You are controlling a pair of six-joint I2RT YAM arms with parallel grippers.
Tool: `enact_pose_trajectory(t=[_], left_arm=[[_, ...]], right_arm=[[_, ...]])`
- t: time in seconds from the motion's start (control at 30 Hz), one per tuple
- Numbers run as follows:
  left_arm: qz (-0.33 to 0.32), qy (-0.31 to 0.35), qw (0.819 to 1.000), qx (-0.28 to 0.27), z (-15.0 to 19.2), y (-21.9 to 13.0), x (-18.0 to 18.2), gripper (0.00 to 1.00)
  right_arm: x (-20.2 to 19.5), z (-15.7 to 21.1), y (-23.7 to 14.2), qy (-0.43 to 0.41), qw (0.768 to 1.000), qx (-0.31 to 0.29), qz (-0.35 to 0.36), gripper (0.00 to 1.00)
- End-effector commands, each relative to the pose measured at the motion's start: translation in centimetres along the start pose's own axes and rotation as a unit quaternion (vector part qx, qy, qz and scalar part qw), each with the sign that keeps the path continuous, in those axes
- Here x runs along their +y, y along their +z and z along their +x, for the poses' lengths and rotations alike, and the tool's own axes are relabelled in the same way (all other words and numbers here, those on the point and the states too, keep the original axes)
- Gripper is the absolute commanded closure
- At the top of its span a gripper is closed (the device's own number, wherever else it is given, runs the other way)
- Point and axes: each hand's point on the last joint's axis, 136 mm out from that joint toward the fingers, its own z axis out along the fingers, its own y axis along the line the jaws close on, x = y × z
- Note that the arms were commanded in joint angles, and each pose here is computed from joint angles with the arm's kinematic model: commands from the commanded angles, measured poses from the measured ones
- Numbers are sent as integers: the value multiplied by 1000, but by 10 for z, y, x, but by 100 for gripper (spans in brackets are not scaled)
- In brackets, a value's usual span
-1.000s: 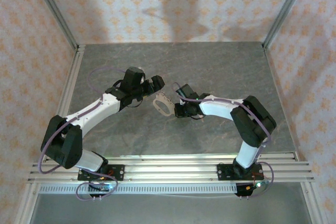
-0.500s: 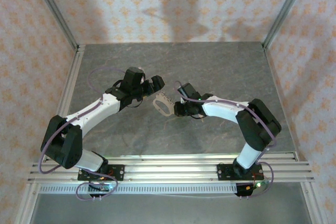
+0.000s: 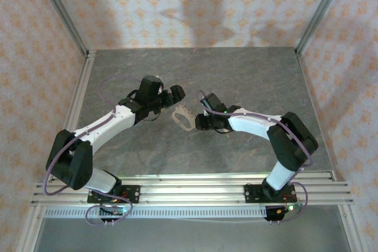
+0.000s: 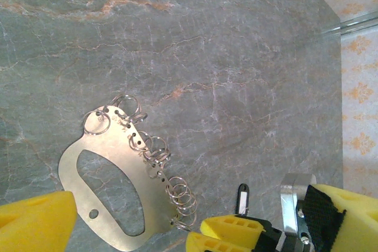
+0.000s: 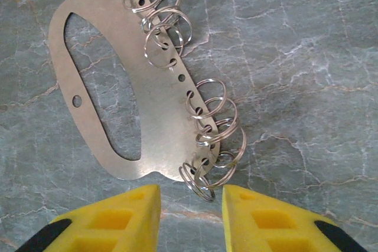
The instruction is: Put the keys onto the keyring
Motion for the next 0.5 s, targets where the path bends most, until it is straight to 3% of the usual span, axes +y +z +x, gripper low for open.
enact_pose_trajectory(t=[0.0, 0.47], left_arm=[[4, 3, 1000, -1, 0, 0, 2, 0], [0, 5, 1000, -2, 0, -1, 3, 0]], right_arm=[[-9, 10, 1, -8, 1000, 7, 24, 66], [-4, 14, 20, 4, 1000, 26, 6, 67]])
